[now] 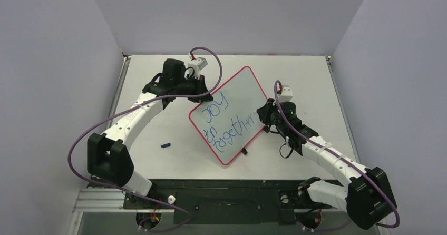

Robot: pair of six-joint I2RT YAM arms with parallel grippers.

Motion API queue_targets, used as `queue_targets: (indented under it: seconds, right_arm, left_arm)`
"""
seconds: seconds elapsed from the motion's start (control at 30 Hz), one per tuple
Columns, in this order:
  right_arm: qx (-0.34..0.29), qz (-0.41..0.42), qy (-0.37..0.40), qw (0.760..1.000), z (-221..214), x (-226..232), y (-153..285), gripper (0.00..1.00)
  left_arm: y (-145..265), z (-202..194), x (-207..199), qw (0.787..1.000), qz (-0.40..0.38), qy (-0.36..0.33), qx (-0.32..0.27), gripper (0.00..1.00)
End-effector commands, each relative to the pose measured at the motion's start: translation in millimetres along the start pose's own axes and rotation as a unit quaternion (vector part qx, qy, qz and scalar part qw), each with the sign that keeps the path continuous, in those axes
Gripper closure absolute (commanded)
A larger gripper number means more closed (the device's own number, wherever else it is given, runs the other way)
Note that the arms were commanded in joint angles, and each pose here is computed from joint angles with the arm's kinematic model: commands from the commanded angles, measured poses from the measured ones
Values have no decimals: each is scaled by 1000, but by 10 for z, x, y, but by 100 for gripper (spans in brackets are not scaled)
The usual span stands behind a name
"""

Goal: Write a sentence on the whiteboard

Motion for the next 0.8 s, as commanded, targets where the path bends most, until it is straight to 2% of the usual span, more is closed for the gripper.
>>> queue_targets:
  seconds: [0.0,0.77]
  right_arm:
    - [-33,34,-19,999,194,141,-55,100]
    - [21,-3,-15,1000,-301,-94,-129,100]
  left_arm:
    - [65,55,107,999,37,-26,-18,100]
    - [66,74,110,999,31,-30,-27,100]
Point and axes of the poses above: each gripper's point midway between its finger pads, its own y axis back along the fingers, its own x axis along the line the jaws close on, z = x × y, the point moved 1 cm from there along y, back along the fingers, and after that the axes turned 5 degrees about y, right-handed, at the moved point
